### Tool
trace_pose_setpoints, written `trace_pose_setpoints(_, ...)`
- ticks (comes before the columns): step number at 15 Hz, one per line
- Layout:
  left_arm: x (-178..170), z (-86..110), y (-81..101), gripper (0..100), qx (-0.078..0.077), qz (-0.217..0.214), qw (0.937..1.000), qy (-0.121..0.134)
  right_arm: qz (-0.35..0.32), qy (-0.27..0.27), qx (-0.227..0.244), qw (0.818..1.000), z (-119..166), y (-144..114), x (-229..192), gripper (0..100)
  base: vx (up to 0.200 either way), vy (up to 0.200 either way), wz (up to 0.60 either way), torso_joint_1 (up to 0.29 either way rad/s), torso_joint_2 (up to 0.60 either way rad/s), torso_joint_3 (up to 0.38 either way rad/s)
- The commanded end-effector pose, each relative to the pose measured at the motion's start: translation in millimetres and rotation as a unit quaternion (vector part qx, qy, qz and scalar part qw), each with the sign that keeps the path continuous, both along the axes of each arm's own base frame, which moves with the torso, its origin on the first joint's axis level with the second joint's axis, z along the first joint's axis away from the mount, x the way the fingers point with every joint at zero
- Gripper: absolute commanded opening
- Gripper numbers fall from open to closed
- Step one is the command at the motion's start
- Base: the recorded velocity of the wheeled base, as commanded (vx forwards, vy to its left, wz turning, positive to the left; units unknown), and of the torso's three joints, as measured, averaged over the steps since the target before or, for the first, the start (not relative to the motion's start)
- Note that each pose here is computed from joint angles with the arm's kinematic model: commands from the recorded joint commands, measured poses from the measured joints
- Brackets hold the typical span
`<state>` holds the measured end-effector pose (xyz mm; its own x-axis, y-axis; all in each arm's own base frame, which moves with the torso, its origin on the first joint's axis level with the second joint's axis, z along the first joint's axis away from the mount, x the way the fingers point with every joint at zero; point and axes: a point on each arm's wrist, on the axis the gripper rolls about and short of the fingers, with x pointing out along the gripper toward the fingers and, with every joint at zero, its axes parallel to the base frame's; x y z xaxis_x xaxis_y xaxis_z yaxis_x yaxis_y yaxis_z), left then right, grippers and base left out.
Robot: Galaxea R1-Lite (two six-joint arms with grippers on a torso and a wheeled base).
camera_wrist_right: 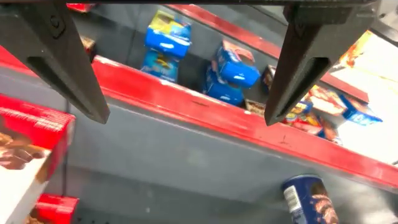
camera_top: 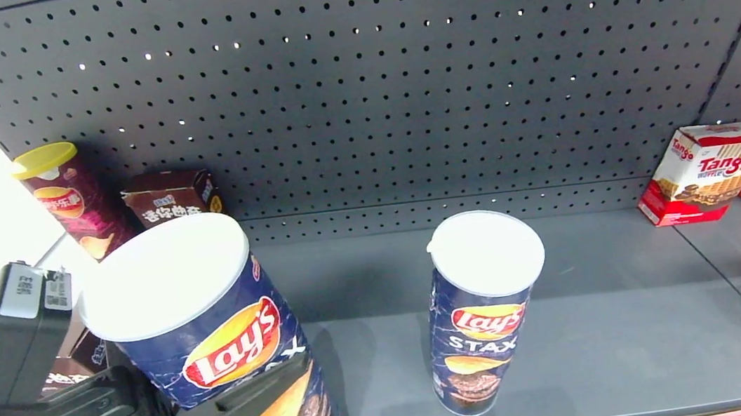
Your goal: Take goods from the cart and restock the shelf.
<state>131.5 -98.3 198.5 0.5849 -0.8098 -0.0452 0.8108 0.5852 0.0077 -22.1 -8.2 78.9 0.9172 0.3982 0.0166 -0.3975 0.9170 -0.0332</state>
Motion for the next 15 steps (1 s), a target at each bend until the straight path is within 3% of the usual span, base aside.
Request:
trace_pose_setpoints(1,0,-0.5,0.6,0,0.000,-0.001,1.0000,0.000,-0.001,0.008,0.004,1.000,-3,0,1,100,0.000,0.000,0.00,0.000,0.00,0.000)
trace_pose_setpoints(5,2,2.9,1.3,0,-0.003,0.008,1.0000,-0.003,-0.001,0.009,0.006,1.000,-3,0,1,100,0.000,0.000,0.00,0.000,0.00,0.000)
trace_pose_setpoints(12,4,-1.0,-0.1,0,0.003,0.005,1.0000,0.007,-0.001,0.009,0.006,1.000,-3,0,1,100,0.000,0.000,0.00,0.000,0.00,0.000)
trace_pose_setpoints(15,22,2.1,-9.7,0,0.008,0.008,0.9999,0.013,-0.001,0.008,0.006,1.000,-3,0,1,100,0.000,0.000,0.00,0.000,0.00,0.000)
